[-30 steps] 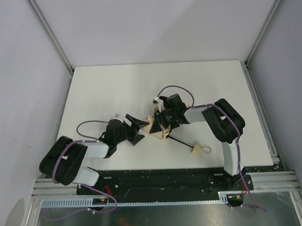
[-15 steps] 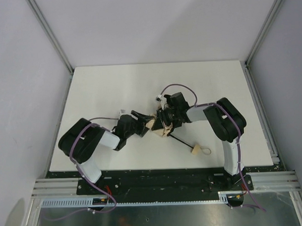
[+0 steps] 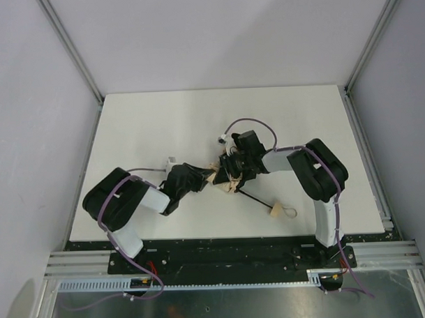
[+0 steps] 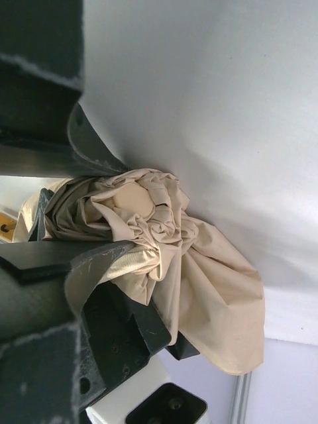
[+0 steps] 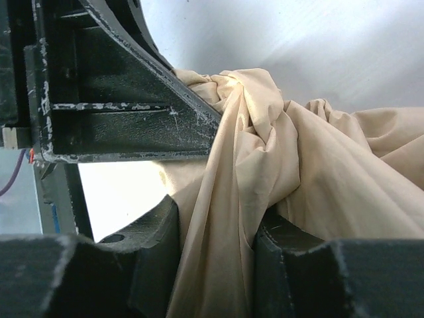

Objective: Put away the umbrella

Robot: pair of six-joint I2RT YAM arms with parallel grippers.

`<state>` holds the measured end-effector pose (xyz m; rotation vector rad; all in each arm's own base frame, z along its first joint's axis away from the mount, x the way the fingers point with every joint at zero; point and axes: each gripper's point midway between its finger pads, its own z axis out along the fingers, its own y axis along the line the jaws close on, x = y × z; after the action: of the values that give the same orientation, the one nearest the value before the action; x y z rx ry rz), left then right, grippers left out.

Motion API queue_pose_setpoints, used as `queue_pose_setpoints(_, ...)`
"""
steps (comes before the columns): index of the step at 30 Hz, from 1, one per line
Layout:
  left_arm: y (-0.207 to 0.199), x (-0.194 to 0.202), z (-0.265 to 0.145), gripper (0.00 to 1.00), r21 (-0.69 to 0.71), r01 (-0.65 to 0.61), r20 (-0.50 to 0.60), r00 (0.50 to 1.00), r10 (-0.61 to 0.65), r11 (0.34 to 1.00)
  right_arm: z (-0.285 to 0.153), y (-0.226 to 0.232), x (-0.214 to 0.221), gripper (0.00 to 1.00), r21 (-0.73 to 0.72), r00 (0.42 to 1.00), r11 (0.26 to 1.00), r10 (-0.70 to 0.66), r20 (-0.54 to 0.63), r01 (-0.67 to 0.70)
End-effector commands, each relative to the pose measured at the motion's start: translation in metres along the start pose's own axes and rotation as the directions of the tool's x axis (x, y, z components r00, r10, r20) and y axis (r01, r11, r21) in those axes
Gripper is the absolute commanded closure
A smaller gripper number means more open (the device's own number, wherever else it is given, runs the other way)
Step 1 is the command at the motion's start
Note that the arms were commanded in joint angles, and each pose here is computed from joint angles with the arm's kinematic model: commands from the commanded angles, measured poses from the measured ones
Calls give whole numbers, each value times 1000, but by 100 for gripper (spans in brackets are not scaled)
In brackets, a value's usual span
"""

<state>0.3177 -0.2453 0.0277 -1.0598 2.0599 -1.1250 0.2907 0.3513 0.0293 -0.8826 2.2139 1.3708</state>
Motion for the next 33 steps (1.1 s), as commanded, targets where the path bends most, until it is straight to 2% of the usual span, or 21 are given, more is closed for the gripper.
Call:
queue_pose_setpoints(1, 93, -29, -13, 91, -322, -200, 84, 968, 238, 926, -17, -1, 54, 60, 146, 977, 983, 139, -159, -116)
queue_pose_setpoints(4, 94, -31, -18, 97, -333, -231, 77, 960, 271, 914, -33, 2, 33, 46, 218, 986, 974, 98, -133, -67)
queue_pose_setpoints(8, 89, -32, -24, 100, -336, -246, 70, 956, 285, 909, -58, 11, -1, 35, 310, 996, 951, 20, -86, 7)
queue_pose_setpoints(11, 87, -33, -31, 100, -355, -242, 70, 956, 283, 903, -83, 22, -27, 31, 398, 997, 915, -59, -42, 71)
queue_pose_setpoints(14, 86, -35, -37, 100, -414, -235, 61, 957, 284, 880, -104, 36, -44, 30, 501, 983, 848, -178, -36, 172)
queue_pose_setpoints(18, 88, -29, -44, 100, -488, -241, -4, 962, 274, 839, -99, 67, -47, 30, 591, 908, 715, -413, -75, 374)
queue_pose_setpoints(23, 93, -13, -50, 100, -515, -233, -86, 972, 221, 825, -76, 91, -39, 31, 628, 777, 567, -621, -98, 532)
queue_pose_setpoints(27, 100, -9, -54, 100, -555, -234, -117, 972, 203, 798, -53, 87, -33, 33, 638, 702, 484, -701, -127, 599)
queue_pose_setpoints(33, 100, -5, -58, 100, -571, -231, -141, 973, 183, 788, -23, 58, -26, 35, 674, 649, 381, -735, -195, 633)
